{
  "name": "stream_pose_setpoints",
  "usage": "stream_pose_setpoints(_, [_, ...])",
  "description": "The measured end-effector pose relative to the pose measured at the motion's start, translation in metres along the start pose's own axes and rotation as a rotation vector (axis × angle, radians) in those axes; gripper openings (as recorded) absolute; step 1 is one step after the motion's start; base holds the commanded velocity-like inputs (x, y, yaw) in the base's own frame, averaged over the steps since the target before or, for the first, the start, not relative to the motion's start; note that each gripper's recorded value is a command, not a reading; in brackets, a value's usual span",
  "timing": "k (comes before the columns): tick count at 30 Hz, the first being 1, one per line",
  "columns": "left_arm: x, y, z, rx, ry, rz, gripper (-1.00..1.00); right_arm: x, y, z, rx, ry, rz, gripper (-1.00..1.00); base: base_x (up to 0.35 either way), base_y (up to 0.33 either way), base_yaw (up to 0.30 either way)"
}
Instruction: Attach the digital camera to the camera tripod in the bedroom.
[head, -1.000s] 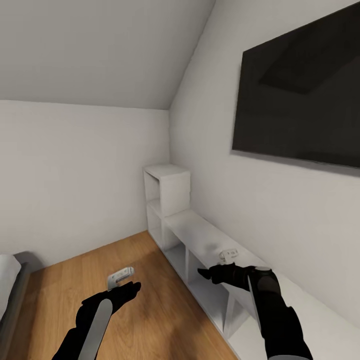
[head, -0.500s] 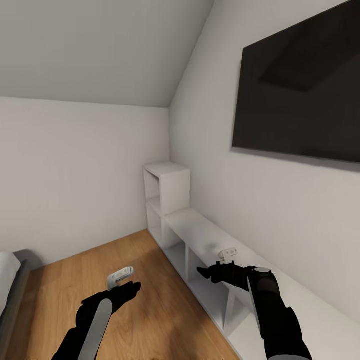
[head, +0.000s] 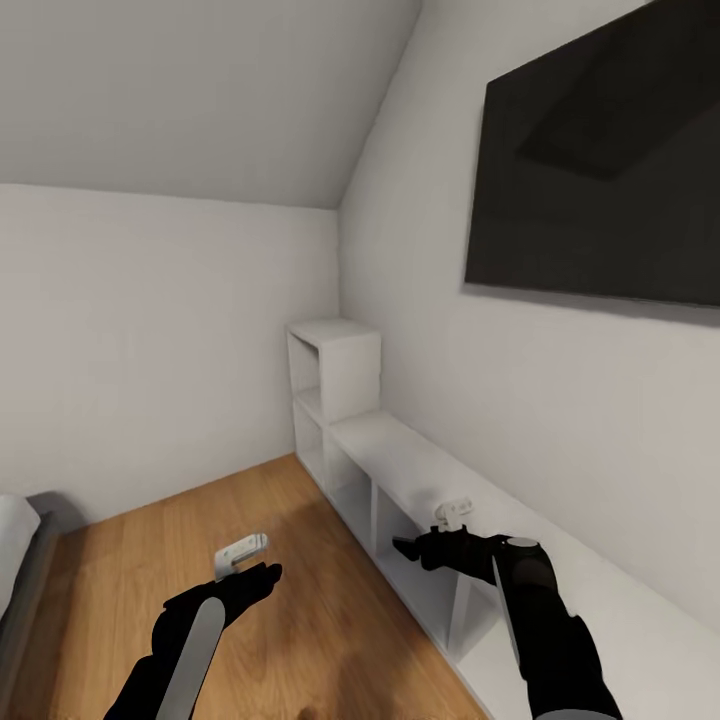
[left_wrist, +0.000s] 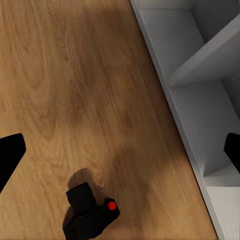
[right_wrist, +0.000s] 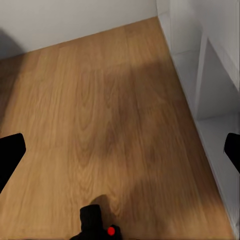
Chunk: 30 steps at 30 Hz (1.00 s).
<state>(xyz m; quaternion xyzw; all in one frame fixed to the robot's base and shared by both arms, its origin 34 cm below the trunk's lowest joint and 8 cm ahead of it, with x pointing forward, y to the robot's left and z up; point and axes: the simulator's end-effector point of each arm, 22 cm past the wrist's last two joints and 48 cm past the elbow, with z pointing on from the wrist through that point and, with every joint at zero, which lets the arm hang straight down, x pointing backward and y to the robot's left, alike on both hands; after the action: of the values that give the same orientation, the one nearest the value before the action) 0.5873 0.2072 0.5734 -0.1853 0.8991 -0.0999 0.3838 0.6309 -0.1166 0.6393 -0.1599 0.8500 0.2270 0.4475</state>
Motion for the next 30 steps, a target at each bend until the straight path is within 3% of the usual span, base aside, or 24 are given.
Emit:
stream_pose_setpoints(5, [0.009,0.004,0.006,-0.001,-0.001,0.000,1.00,0.032,0.002,0.015,-0.021,0.038,0.010,1.00,0.000,0.000,0.000])
stream_pose_setpoints(14, [0.024,0.012,0.016,-0.002,-0.003,0.001,1.00,0.054,0.001,0.027,-0.031,0.023,-0.017,1.00,0.000,0.000,0.000])
stream_pose_setpoints(30, [0.052,0.027,0.033,-0.003,-0.006,0.003,1.00,0.092,0.000,0.041,-0.038,0.029,-0.022,1.00,0.000,0.000,0.000])
